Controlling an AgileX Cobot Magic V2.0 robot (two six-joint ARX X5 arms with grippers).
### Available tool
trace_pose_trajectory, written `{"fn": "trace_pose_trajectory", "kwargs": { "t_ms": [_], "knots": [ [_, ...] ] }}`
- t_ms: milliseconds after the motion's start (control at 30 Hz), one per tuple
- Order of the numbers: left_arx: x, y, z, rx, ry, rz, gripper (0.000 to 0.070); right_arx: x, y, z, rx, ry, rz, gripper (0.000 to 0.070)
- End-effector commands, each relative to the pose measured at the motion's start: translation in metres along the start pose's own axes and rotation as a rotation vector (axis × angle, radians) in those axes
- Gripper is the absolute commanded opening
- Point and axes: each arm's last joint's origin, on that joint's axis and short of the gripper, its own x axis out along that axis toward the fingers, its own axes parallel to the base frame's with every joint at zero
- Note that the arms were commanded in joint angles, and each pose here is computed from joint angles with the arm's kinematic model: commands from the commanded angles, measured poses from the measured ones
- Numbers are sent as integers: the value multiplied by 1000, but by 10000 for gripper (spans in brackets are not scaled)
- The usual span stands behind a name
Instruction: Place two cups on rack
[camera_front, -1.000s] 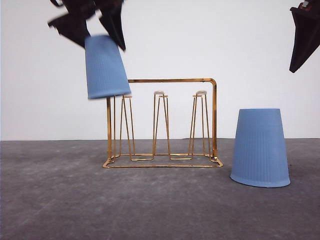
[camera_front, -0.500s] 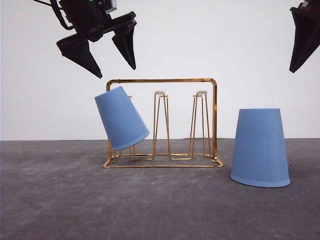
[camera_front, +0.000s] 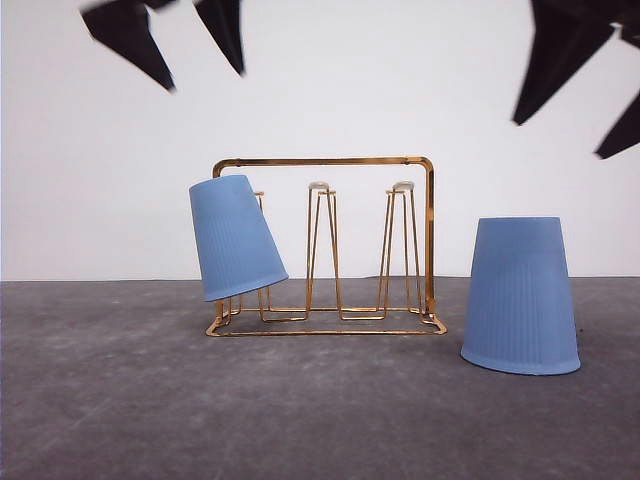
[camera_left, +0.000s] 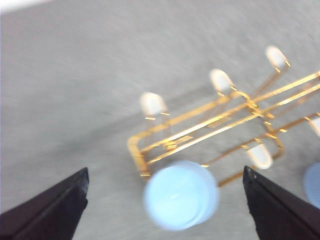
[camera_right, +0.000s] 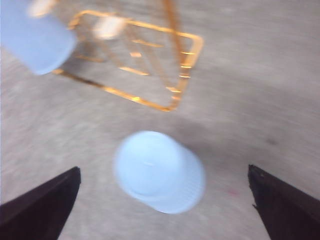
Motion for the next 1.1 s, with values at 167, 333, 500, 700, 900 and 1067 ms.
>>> {"fn": "trace_pose_trajectory", "kwargs": {
  "t_ms": [167,333,500,700,900,1067],
  "knots": [
    [-20,12,-14,-4,134,81,594,29,8,3,-7,69,22,682],
    [-28,20,-26,-31,197,103,594,52,5,1,-9,130,-20,682],
    [-27,26,-48,-61,228,118,594,73,1,-2,-1,183,-18,682],
    [-17,27,-93,-98,277,128,594,92,-5,-8,16,249,-14,591],
    [-9,24,-131,-105,339,127,594,96,-6,-9,4,260,-1,362],
    [-7,24,-139,-105,383,126,594,92,-2,-3,0,241,60,335]
  ]
}}
